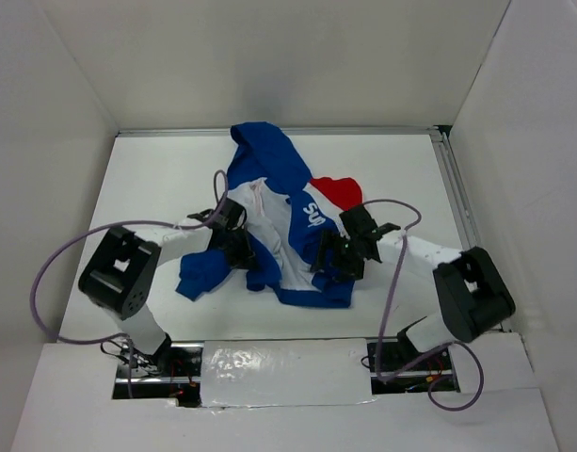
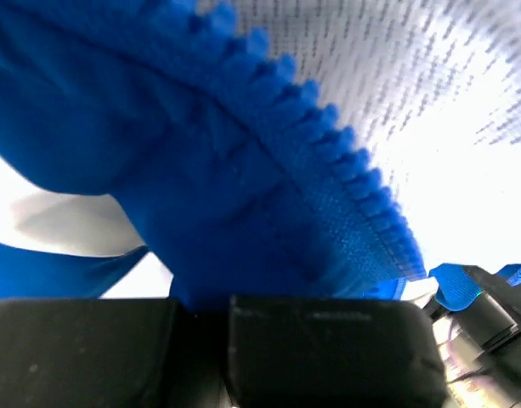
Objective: Zip up the jacket
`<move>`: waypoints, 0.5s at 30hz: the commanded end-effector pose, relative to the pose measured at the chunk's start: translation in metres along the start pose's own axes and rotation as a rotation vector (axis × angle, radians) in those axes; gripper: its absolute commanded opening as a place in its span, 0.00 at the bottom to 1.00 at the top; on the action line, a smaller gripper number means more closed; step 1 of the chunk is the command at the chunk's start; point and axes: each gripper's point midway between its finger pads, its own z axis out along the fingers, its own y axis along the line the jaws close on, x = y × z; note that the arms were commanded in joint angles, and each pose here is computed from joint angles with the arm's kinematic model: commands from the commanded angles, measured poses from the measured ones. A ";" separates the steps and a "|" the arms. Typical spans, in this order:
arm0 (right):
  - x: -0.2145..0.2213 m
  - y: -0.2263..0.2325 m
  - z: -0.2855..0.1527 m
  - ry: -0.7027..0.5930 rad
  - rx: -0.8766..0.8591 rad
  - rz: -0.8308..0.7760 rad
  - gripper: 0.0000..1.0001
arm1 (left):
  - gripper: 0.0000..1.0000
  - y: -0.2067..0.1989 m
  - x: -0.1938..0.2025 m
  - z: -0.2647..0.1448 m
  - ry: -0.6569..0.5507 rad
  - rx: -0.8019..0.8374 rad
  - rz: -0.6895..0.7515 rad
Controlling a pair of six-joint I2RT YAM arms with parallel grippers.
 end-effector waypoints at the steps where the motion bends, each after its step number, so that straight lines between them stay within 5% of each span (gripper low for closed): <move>1: -0.078 -0.009 0.013 -0.174 0.015 0.040 0.95 | 0.00 -0.007 -0.066 0.021 -0.124 -0.001 0.077; 6: -0.144 -0.003 -0.011 -0.303 -0.007 -0.028 0.93 | 0.00 -0.012 -0.124 0.012 -0.164 0.007 0.069; 12: -0.123 0.040 -0.020 -0.279 -0.184 -0.198 0.88 | 0.00 -0.009 -0.090 -0.031 -0.208 0.078 0.089; 15: -0.112 0.043 -0.009 -0.236 -0.125 -0.239 0.86 | 0.00 -0.003 -0.070 -0.046 -0.199 0.085 0.069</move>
